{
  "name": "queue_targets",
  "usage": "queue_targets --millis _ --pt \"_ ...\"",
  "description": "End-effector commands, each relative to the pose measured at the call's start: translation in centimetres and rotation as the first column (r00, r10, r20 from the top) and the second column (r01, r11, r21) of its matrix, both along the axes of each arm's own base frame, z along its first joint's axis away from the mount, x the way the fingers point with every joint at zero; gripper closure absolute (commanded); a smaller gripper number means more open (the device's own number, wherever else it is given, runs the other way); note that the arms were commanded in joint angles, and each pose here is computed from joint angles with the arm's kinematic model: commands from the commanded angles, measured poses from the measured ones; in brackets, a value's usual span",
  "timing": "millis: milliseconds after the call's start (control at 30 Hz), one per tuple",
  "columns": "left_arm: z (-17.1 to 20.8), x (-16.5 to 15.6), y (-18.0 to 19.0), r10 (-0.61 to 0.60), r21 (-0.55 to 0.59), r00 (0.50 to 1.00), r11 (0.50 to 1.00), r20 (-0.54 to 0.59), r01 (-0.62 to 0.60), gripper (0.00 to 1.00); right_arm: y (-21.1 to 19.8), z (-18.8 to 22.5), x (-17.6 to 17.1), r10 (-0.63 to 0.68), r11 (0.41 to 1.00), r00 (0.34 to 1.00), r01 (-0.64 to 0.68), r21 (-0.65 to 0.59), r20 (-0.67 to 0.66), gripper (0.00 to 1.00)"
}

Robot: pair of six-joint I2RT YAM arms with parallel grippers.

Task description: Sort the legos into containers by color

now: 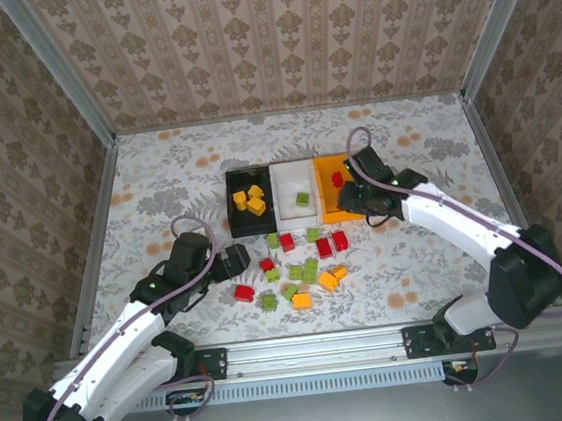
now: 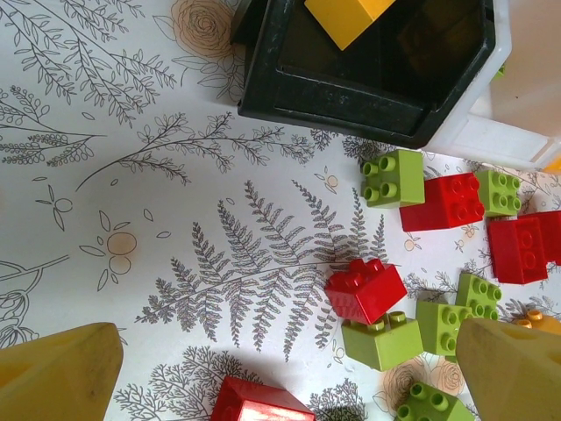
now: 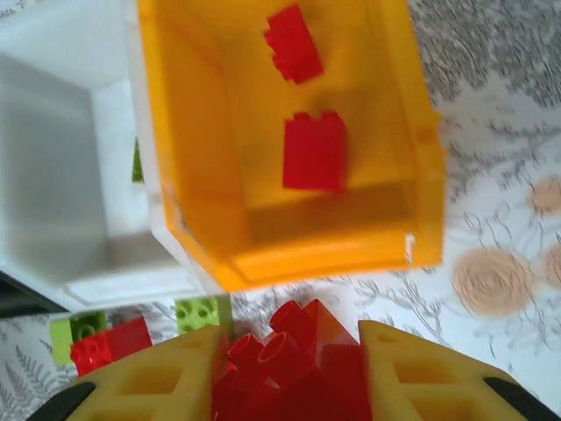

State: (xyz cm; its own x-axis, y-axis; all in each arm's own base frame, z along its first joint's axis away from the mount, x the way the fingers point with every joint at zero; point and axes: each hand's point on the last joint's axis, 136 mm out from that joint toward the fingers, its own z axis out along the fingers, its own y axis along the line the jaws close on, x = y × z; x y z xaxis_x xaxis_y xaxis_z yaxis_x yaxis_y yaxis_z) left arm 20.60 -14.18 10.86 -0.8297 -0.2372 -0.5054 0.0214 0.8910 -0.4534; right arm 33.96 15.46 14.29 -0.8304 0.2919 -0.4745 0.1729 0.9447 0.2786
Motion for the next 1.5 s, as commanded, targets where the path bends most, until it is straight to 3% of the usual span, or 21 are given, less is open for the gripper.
queue_targets --millis 0,233,367,433,633,833,1167,1467 --pt "0.2 -0.2 0.1 0.006 -0.006 1.000 1.000 -0.015 -0.006 0.00 -0.4 -1.7 2.3 -0.003 0.992 1.000 0.000 -0.122 -0.029 0.70" --pt "0.3 -0.7 0.5 -0.007 0.023 0.999 1.000 -0.040 0.008 0.00 0.0 -3.2 7.3 -0.045 0.977 0.998 0.036 -0.210 -0.038 0.64" --pt "0.2 -0.9 0.6 -0.015 0.033 0.998 0.999 -0.053 0.017 0.00 1.0 -2.8 8.0 -0.038 0.985 0.998 0.030 -0.171 -0.043 0.37" --pt "0.0 -1.1 0.7 -0.020 0.043 0.998 0.999 -0.061 0.022 0.00 1.5 -1.8 7.8 -0.024 0.989 0.999 0.020 -0.145 -0.025 0.31" --pt "-1.5 -2.2 -0.6 -0.102 0.096 0.987 0.989 -0.128 0.115 0.02 2.1 0.1 5.5 0.010 0.994 1.000 -0.008 -0.105 0.017 0.27" --pt "-3.7 -3.5 -1.6 -0.186 0.261 0.964 0.937 -0.192 0.232 0.03 1.2 0.0 2.9 -0.002 0.998 1.000 0.004 -0.070 0.021 0.27" --pt "-7.7 -4.7 -1.9 -0.191 0.427 0.941 0.853 -0.278 0.299 0.21 -0.1 1.4 1.5 -0.026 0.997 0.998 0.030 -0.070 0.054 0.26" --pt "-8.2 -4.4 -2.5 -0.203 0.427 0.943 0.852 -0.265 0.303 0.52 -0.5 2.6 1.1 -0.030 0.998 0.996 0.035 -0.059 0.079 0.26"
